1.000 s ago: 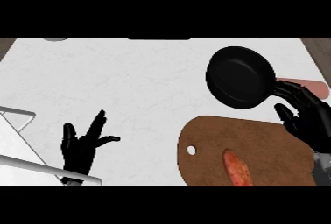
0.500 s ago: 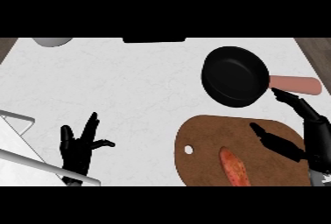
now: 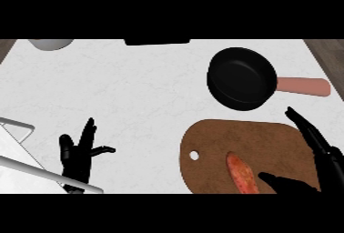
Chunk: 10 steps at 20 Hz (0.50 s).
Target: Pick the sweet potato from the cutting board and place it in the pot
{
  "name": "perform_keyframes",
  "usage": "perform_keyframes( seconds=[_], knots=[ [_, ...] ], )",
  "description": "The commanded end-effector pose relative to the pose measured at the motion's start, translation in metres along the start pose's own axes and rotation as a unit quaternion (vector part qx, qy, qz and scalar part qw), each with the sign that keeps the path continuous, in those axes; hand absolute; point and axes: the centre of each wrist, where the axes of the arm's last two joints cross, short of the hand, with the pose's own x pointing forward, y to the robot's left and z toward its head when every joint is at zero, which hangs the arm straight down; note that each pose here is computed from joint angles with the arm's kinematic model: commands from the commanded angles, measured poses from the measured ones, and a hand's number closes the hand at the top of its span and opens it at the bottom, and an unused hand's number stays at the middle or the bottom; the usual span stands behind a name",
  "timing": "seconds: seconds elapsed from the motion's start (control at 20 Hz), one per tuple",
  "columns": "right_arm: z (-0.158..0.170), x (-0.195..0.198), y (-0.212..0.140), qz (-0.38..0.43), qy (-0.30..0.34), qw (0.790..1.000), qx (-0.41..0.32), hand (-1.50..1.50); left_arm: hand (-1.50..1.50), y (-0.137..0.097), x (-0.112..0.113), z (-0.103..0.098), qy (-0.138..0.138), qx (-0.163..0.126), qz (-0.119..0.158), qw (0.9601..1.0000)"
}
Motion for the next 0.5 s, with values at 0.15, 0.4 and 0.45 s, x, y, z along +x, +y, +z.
perform_keyframes(
  seconds=[0.15, 0.4, 0.45],
  knots=[
    [0.015, 0.02, -0.026, 0.139, 0.071, 0.983, 0.1, -1.5, 0.0, 0.076, 0.007, -0.019, 0.03, 0.081, -0.115, 0.9896],
    [0.038, 0.038, -0.022, 0.183, 0.141, 0.948, 0.22, -1.5, 0.0, 0.067, 0.013, -0.025, 0.018, 0.07, -0.119, 0.9903],
    [0.04, 0.05, -0.028, 0.181, 0.142, 0.946, 0.227, -1.5, 0.0, 0.068, 0.017, -0.024, 0.023, 0.071, -0.112, 0.9909]
  ],
)
